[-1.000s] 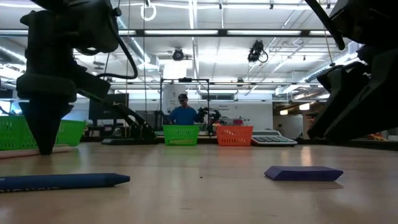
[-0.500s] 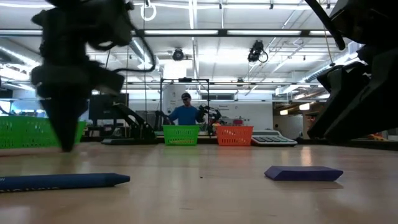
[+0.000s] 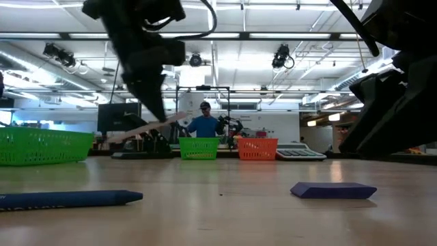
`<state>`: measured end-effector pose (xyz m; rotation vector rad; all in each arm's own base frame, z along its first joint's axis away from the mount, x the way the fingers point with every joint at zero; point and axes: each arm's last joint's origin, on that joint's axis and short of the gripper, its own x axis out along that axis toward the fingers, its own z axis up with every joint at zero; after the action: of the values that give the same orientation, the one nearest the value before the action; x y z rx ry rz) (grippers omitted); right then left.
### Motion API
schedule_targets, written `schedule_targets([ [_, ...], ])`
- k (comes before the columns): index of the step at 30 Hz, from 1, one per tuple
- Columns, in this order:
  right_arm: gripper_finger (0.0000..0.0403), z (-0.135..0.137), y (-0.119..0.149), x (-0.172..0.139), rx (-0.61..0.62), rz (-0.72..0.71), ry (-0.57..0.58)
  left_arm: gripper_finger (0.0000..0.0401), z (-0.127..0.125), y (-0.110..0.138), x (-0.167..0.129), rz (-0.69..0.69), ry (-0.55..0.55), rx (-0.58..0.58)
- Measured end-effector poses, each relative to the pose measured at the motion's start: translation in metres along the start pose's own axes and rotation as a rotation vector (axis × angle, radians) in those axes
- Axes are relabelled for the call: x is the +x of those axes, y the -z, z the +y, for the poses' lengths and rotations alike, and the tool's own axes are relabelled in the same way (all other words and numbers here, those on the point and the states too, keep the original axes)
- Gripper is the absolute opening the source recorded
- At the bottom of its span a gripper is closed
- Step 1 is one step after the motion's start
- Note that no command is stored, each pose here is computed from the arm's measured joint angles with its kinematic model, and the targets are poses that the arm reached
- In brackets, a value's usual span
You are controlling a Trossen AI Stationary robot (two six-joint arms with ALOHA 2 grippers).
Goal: Sort crayons/erasers/pens/pencils in bins
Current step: Put the pink pen into the bottom green bin
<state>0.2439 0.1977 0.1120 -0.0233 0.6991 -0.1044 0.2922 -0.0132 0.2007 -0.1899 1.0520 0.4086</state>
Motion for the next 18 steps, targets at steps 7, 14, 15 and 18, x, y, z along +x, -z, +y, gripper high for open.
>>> schedule_targets([
  [7,0.0145,0.0,0.0,0.0,0.01,0.0,0.0,0.0023,0.031,-0.028,0.007,-0.144,-0.024,-0.023],
  [14,0.0145,-0.003,-0.002,0.002,-0.004,-0.015,0.035,0.0016,0.078,-0.058,0.011,-0.334,-0.092,-0.08],
  [15,0.0145,-0.004,-0.003,0.003,-0.01,-0.015,0.038,0.0019,0.086,-0.062,0.01,-0.363,-0.107,-0.087],
  [18,0.0145,-0.008,-0.005,0.005,-0.007,-0.015,0.051,0.0026,0.11,-0.072,0.009,-0.439,-0.153,-0.111],
])
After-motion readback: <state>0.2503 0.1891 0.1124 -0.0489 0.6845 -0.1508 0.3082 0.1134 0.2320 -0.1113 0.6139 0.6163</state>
